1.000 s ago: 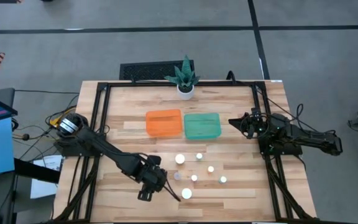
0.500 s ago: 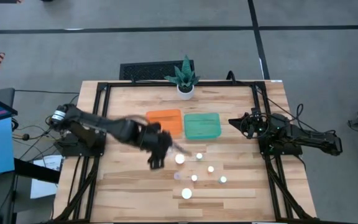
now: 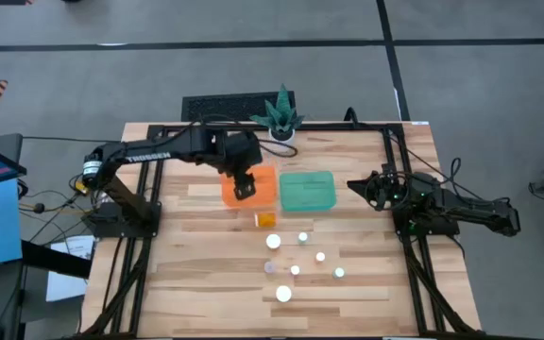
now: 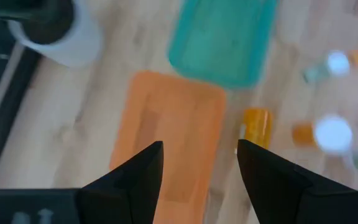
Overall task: Pick and place medicine bottles into bin by pill shape (circle, oval)
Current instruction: Put the bottom left orange capsule bottle into the orange bin
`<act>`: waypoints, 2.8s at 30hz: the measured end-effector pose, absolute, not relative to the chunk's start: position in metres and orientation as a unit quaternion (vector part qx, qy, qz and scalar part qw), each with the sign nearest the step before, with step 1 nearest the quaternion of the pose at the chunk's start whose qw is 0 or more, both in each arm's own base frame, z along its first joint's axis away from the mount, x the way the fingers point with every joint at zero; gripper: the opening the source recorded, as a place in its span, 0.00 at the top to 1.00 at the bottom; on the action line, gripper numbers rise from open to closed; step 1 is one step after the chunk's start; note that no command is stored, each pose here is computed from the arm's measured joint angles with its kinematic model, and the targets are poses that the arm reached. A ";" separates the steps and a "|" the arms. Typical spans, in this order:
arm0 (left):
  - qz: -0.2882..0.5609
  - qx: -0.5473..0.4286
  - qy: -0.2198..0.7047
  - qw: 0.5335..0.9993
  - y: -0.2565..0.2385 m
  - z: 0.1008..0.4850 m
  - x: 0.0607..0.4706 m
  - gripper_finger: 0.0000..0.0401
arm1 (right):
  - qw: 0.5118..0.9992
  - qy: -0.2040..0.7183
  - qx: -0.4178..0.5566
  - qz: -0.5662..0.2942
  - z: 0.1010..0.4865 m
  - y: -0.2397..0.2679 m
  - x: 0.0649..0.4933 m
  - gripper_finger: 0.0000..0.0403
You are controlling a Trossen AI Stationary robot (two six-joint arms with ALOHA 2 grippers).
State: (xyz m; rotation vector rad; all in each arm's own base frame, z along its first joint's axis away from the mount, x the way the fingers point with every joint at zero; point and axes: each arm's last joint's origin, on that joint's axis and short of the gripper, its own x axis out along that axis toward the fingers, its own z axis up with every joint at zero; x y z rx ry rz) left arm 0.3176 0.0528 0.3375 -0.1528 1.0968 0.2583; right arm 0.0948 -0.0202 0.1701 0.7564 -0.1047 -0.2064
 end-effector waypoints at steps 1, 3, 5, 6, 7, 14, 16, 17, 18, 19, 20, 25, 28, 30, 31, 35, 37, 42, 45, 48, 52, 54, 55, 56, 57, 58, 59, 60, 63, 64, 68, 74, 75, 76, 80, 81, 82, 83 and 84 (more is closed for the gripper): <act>0.108 -0.062 0.530 0.839 0.049 0.337 0.316 0.51 | 0.923 -0.051 0.368 -0.101 0.170 -0.020 0.095 0.74; 0.089 -0.046 0.546 0.832 0.041 0.332 0.315 0.52 | 0.923 -0.051 0.368 -0.101 0.170 -0.020 0.095 0.74; 0.074 -0.044 0.556 0.827 0.033 0.325 0.315 0.51 | 0.923 -0.051 0.368 -0.101 0.170 -0.020 0.095 0.74; 0.068 -0.047 0.561 0.824 0.028 0.322 0.315 0.50 | 0.923 -0.051 0.368 -0.101 0.170 -0.020 0.095 0.74; 0.058 -0.052 0.566 0.821 0.023 0.319 0.315 0.49 | 0.923 -0.051 0.368 -0.101 0.170 -0.020 0.095 0.74; 0.009 -0.021 0.543 0.839 -0.023 0.288 0.324 0.27 | 0.923 -0.051 0.368 -0.101 0.170 -0.020 0.095 0.74; 0.006 -0.019 0.528 0.849 -0.034 0.276 0.326 0.20 | 0.923 -0.051 0.368 -0.101 0.170 -0.020 0.095 0.74; 0.010 -0.018 0.522 0.853 -0.039 0.270 0.326 0.17 | 0.923 -0.051 0.368 -0.101 0.170 -0.020 0.095 0.74; 0.015 -0.017 0.519 0.854 -0.044 0.264 0.326 0.15 | 0.923 -0.050 0.368 -0.101 0.170 -0.020 0.095 0.74; 0.017 -0.017 0.518 0.855 -0.047 0.258 0.325 0.14 | 0.923 -0.050 0.368 -0.101 0.170 -0.020 0.095 0.74; 0.016 -0.019 0.516 0.856 -0.049 0.253 0.325 0.13 | 0.923 -0.051 0.368 -0.101 0.170 -0.020 0.095 0.74; 0.007 -0.025 0.499 0.866 -0.053 0.231 0.324 0.12 | 0.923 -0.050 0.368 -0.101 0.170 -0.020 0.095 0.74; 0.002 -0.025 0.494 0.869 -0.053 0.220 0.322 0.12 | 0.923 -0.051 0.368 -0.101 0.170 -0.020 0.095 0.74; 0.001 -0.026 0.488 0.873 -0.053 0.214 0.322 0.12 | 0.923 -0.050 0.368 -0.101 0.170 -0.020 0.095 0.74; -0.001 -0.025 0.487 0.873 -0.054 0.210 0.321 0.12 | 0.923 -0.050 0.368 -0.101 0.170 -0.020 0.095 0.74; -0.005 -0.032 0.470 0.882 -0.058 0.200 0.319 0.12 | 0.923 -0.050 0.368 -0.101 0.170 -0.020 0.095 0.74; -0.005 -0.036 0.469 0.883 -0.060 0.196 0.317 0.12 | 0.923 -0.050 0.368 -0.101 0.170 -0.020 0.095 0.74; 0.005 -0.028 0.467 0.884 -0.062 0.181 0.321 0.12 | 0.923 -0.050 0.368 -0.102 0.170 -0.020 0.095 0.74; 0.017 -0.021 0.484 0.875 -0.062 0.168 0.324 0.12 | 0.923 -0.050 0.368 -0.101 0.170 -0.020 0.095 0.74; 0.040 -0.026 0.487 0.872 -0.061 0.160 0.327 0.12 | 0.923 -0.051 0.368 -0.101 0.170 -0.020 0.095 0.74; 0.035 -0.028 0.497 0.867 -0.062 0.153 0.329 0.12 | 0.923 -0.049 0.368 -0.102 0.169 -0.020 0.095 0.74; 0.027 -0.030 0.504 0.863 -0.062 0.152 0.327 0.15 | 0.923 -0.048 0.368 -0.102 0.169 -0.020 0.095 0.74; 0.026 -0.031 0.502 0.864 -0.062 0.152 0.328 0.16 | 0.923 -0.048 0.368 -0.102 0.169 -0.020 0.095 0.74; 0.029 -0.030 0.502 0.864 -0.062 0.153 0.328 0.19 | 0.923 -0.049 0.368 -0.102 0.169 -0.020 0.095 0.74; 0.033 -0.029 0.501 0.865 -0.062 0.153 0.328 0.21 | 0.923 -0.048 0.368 -0.102 0.169 -0.020 0.095 0.74; 0.036 -0.030 0.500 0.865 -0.062 0.153 0.328 0.24 | 0.923 -0.049 0.368 -0.102 0.169 -0.020 0.095 0.74; 0.038 -0.033 0.500 0.865 -0.062 0.153 0.328 0.27 | 0.923 -0.049 0.368 -0.102 0.169 -0.020 0.095 0.74; 0.040 -0.035 0.499 0.865 -0.062 0.153 0.328 0.30 | 0.923 -0.048 0.368 -0.102 0.169 -0.020 0.095 0.74; 0.041 -0.036 0.498 0.866 -0.062 0.153 0.328 0.39 | 0.923 -0.048 0.368 -0.102 0.169 -0.020 0.095 0.74; 0.043 -0.035 0.496 0.867 -0.062 0.153 0.328 0.42 | 0.923 -0.049 0.368 -0.102 0.169 -0.020 0.095 0.74; 0.045 -0.039 0.496 0.866 -0.061 0.153 0.329 0.50 | 0.923 -0.048 0.368 -0.102 0.169 -0.020 0.095 0.74; 0.060 -0.059 0.494 0.866 -0.062 0.153 0.328 0.55 | 0.923 -0.049 0.368 -0.102 0.169 -0.020 0.095 0.74; 0.063 -0.065 0.494 0.865 -0.062 0.153 0.328 0.56 | 0.923 -0.049 0.368 -0.102 0.169 -0.020 0.095 0.74; 0.065 -0.070 0.494 0.864 -0.063 0.153 0.328 0.56 | 0.923 -0.049 0.368 -0.102 0.169 -0.020 0.095 0.74; 0.073 -0.098 0.495 0.860 -0.066 0.156 0.326 0.56 | 0.922 -0.049 0.370 -0.101 0.169 -0.020 0.095 0.74; 0.073 -0.107 0.495 0.859 -0.067 0.158 0.325 0.56 | 0.921 -0.050 0.373 -0.101 0.170 -0.020 0.095 0.74; 0.074 -0.112 0.499 0.856 -0.068 0.161 0.325 0.56 | 0.919 -0.051 0.378 -0.100 0.170 -0.020 0.095 0.74; 0.073 -0.117 0.499 0.855 -0.069 0.165 0.325 0.57 | 0.918 -0.054 0.381 -0.098 0.170 -0.020 0.095 0.74; 0.072 -0.120 0.499 0.855 -0.070 0.170 0.324 0.57 | 0.918 -0.055 0.382 -0.093 0.170 -0.020 0.095 0.74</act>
